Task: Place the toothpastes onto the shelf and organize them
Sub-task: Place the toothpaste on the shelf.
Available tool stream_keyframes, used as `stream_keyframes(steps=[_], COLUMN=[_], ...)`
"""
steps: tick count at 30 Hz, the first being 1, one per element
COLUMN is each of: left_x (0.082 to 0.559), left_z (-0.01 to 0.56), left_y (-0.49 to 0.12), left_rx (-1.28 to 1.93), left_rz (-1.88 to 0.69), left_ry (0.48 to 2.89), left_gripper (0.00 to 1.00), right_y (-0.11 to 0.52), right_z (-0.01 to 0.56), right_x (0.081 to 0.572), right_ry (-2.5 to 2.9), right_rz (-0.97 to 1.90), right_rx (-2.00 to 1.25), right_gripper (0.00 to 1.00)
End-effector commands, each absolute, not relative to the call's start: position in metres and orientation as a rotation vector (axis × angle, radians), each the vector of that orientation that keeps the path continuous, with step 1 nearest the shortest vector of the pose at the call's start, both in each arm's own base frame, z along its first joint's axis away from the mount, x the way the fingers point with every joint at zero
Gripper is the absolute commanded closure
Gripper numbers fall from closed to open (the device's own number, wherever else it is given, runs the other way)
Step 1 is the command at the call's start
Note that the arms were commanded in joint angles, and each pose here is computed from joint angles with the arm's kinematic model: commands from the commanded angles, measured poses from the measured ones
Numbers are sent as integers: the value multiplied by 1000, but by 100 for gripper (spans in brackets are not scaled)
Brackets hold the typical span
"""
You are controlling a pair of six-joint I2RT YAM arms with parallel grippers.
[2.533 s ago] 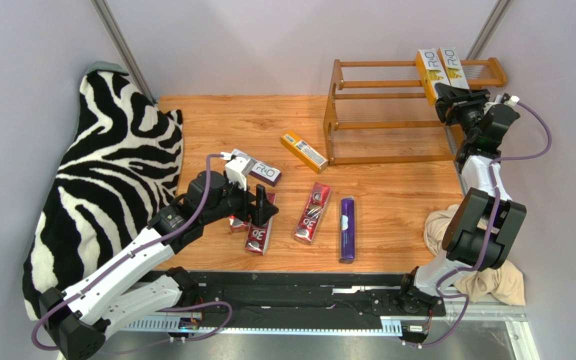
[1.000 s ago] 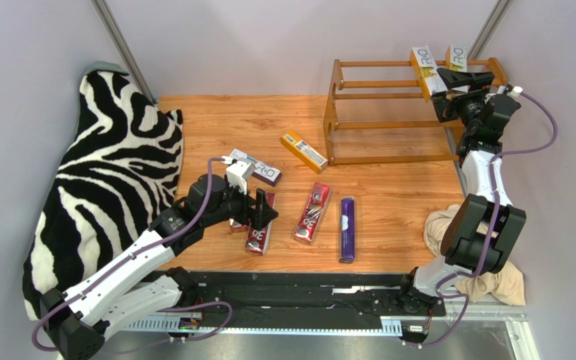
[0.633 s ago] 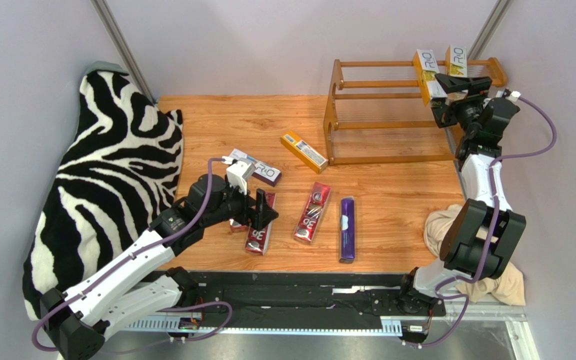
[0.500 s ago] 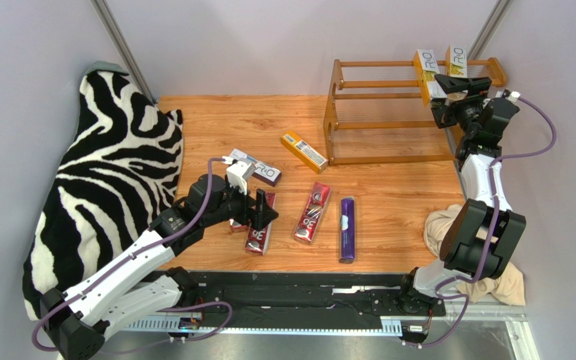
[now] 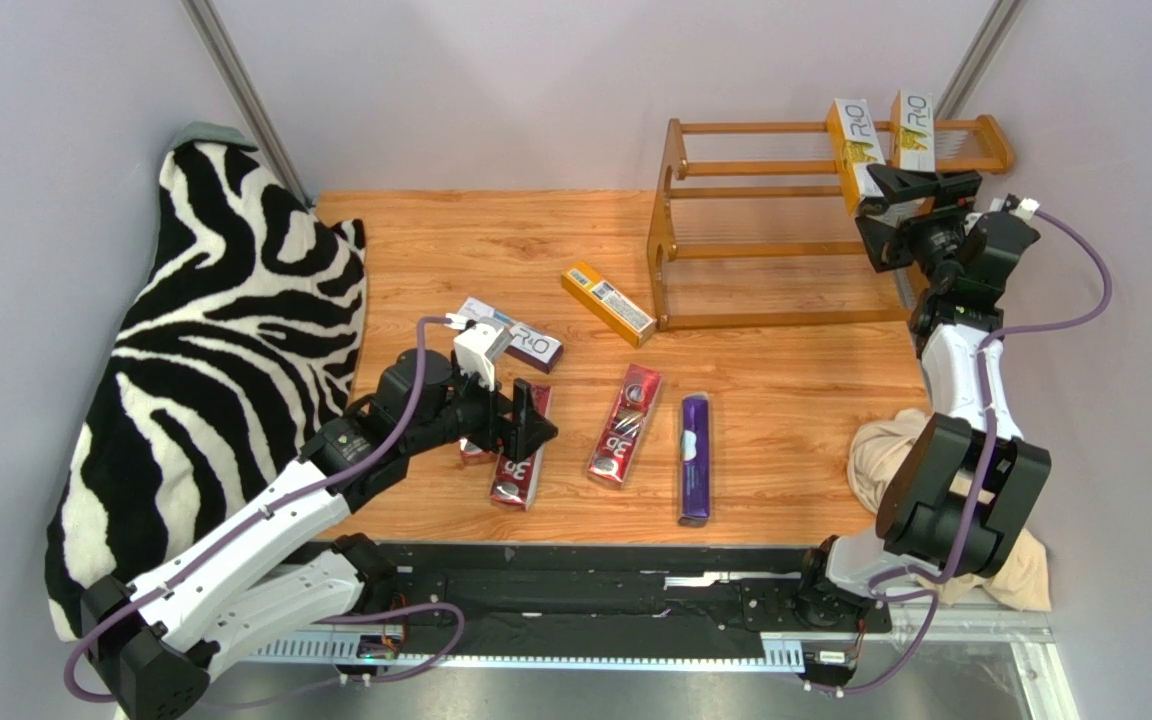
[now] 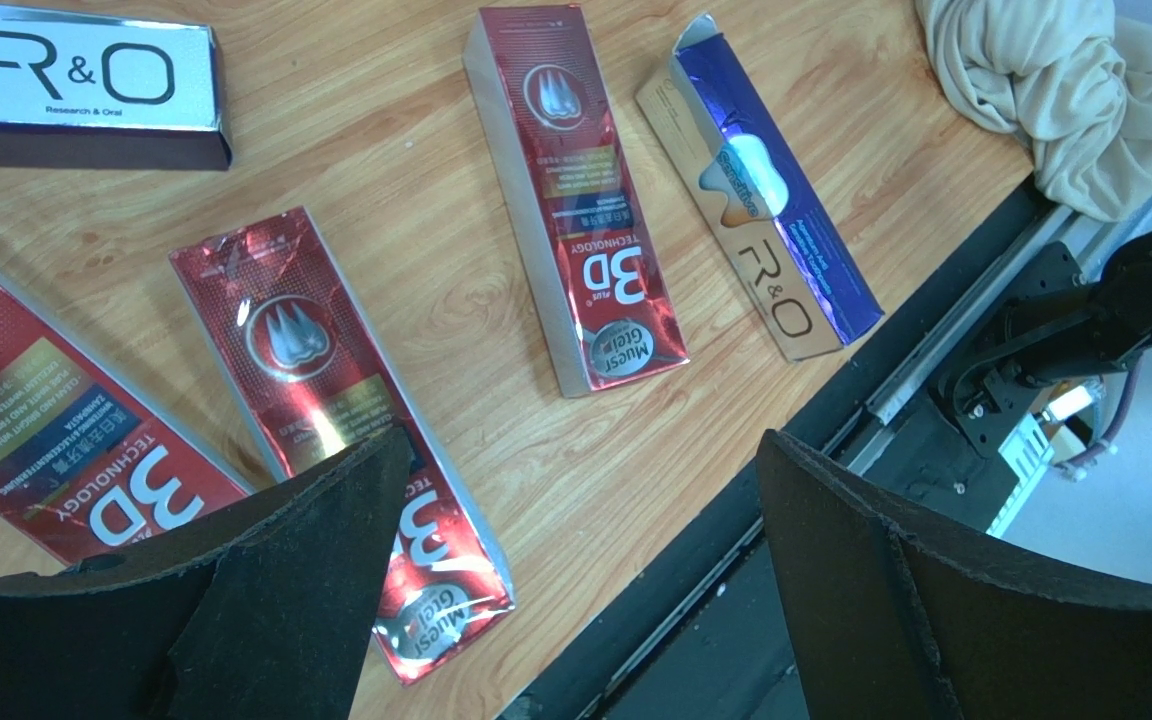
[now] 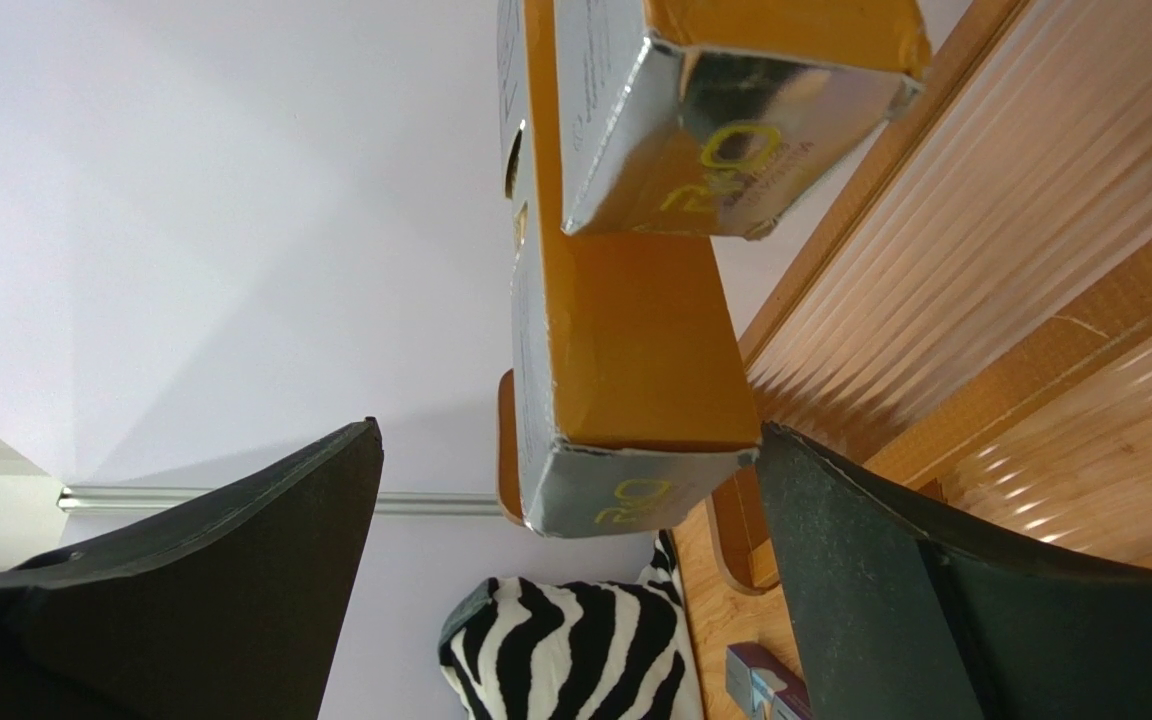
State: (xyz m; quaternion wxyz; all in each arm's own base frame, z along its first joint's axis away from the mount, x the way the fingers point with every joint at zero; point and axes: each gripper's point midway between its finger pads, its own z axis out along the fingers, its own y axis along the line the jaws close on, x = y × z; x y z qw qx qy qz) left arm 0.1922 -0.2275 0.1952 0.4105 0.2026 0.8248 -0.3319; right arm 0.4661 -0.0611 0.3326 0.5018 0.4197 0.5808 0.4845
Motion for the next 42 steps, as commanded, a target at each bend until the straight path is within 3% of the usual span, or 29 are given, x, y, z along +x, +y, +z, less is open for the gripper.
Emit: stream_keyframes(steps=[1,9,13,16,42], left_x=[193,192,192,192,193], left_z=[201,201,201,202,199], left_y=[-233,-233,-233,-233,-233], left_rx=[531,530,531,529,536], left_rz=[-862,-866,-867,-869,-860], left_ry=[2031,2031,2031,2028,2033], left_gripper=[5,5,5,5,5], right_y=[-55,-50,-48,-50,-66], right_z=[349,353,352,349,360], right_x=[449,433,432,433,469], right_ry=[1387,1407,1409,1409,1373], right_rz=[1176,1145,1159,1153,1209], right_rx=[938,915,912,919,930], right_gripper=[0,10,39,44,48])
